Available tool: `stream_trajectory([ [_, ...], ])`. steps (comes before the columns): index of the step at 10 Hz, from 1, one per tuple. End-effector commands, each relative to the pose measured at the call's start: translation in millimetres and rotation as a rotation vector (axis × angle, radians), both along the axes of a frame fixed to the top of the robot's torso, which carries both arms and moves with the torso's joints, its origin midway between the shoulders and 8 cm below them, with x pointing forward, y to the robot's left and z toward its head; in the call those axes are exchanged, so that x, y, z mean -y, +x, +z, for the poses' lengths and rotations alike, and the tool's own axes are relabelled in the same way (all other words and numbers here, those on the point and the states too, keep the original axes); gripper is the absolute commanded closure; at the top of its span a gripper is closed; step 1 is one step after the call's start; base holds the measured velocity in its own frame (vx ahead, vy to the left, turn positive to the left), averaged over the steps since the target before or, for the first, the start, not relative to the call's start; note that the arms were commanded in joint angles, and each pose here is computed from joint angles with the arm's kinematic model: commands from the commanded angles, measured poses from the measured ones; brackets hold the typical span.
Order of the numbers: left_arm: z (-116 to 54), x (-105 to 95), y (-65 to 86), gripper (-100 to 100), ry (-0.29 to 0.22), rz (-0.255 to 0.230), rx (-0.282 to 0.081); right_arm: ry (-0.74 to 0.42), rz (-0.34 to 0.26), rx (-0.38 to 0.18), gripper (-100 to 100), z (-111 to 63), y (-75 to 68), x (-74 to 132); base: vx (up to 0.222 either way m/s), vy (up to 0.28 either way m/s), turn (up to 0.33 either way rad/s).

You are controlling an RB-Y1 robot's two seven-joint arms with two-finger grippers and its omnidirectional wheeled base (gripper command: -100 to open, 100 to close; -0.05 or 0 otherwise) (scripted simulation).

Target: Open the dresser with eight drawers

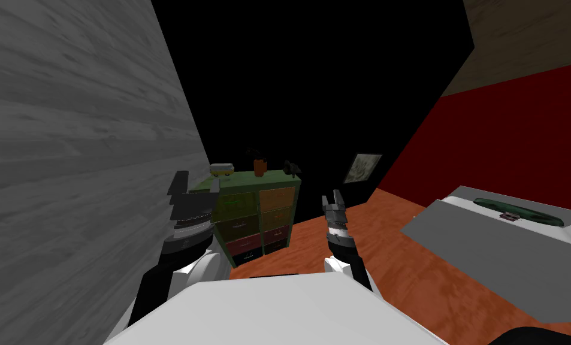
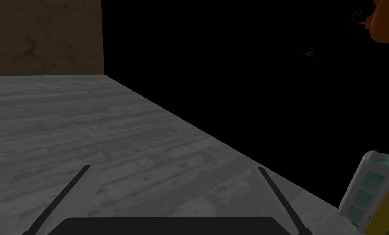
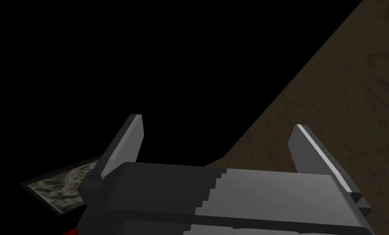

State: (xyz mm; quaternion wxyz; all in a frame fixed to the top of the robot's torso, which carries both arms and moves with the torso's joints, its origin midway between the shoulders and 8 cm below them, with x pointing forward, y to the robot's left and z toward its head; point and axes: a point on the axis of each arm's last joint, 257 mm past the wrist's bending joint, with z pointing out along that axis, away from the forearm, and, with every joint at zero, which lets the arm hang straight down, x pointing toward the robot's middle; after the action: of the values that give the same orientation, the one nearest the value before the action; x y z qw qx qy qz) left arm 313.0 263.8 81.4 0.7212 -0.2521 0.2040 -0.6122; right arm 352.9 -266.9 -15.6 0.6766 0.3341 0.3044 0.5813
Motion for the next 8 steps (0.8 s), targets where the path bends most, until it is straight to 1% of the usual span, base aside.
stream_trajectory([
  [1, 0.0, 0.0, 0.0, 0, 0.0, 0.0, 0.0, 0.0, 0.0, 0.0, 0, 0.0, 0.0, 0.0, 0.0, 0.0, 0.0],
  [8, 0.1, 0.0, -0.1, 0, 0.0, 0.0, 0.0, 0.0, 0.0, 0.0, 0, 0.2, -0.1, 0.0, 0.0, 0.0, 0.0],
])
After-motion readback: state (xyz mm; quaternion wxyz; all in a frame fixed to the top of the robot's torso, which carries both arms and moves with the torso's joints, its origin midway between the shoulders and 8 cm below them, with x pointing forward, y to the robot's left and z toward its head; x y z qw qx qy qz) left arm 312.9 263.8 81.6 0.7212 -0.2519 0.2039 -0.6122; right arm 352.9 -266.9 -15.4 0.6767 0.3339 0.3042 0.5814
